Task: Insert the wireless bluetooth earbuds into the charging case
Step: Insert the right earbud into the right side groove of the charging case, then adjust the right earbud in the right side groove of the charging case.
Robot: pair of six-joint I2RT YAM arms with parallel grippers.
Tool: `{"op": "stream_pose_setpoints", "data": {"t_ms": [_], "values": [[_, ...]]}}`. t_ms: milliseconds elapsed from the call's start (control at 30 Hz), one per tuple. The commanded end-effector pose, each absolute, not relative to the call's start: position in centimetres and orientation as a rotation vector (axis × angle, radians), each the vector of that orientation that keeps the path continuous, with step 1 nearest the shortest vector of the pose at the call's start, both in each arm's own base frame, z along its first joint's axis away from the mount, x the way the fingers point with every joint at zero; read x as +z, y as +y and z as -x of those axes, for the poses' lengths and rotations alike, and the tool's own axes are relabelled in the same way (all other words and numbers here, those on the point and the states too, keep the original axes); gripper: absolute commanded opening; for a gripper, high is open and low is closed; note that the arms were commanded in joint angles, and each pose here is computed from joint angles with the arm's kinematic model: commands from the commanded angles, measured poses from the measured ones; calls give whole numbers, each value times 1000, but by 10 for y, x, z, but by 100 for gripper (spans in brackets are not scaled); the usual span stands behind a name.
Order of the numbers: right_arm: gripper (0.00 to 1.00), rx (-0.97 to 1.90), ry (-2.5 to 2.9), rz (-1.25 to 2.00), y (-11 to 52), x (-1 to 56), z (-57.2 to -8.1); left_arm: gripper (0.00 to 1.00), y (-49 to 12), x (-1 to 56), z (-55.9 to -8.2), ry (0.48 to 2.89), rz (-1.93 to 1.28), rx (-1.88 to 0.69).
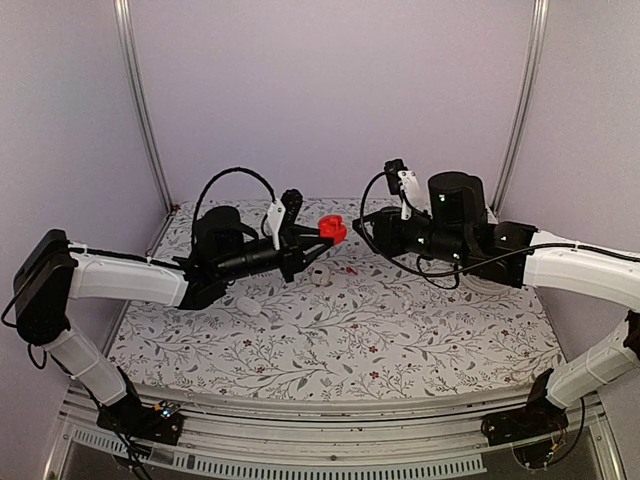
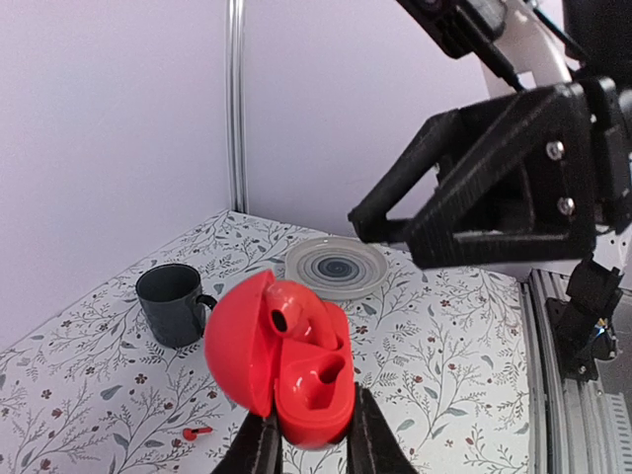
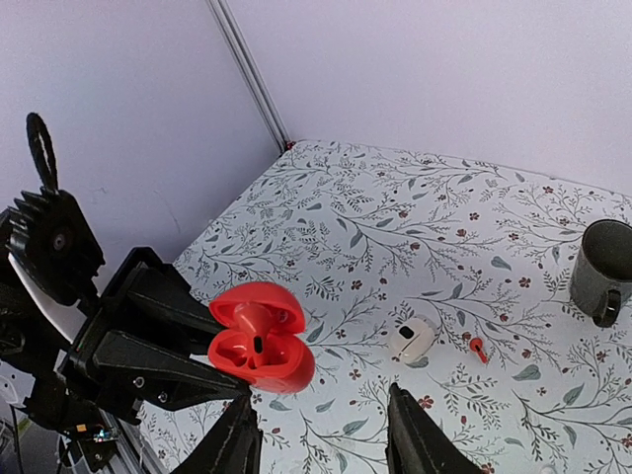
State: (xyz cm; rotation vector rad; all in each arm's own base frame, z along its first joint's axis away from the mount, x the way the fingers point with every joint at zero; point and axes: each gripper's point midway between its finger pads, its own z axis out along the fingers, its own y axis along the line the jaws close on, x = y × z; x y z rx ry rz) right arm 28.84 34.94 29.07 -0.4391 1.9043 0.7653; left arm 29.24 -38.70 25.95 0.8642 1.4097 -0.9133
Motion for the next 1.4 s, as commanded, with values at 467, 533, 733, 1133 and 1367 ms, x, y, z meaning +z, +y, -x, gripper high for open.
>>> {"op": "stream_pose_setpoints", "data": {"t_ms": [467,533,733,1133,1367], "values": [[50,809,1960,493,354,296,-288,0,-383,260,-270,1263,-978,-811],[50,807,1970,497,354,294,-288,0,-384,260,-269,1255,-984,-802],[49,828,1958,500,355,295,-286,0,-385,259,-268,1253,-989,-789],[41,865,1993,544,370,293,-280,0,-394,248,-283,1366,-974,-788],[41,851,2028,521,372,290,-280,0,-396,249,-284,1368,-976,-791]]}}
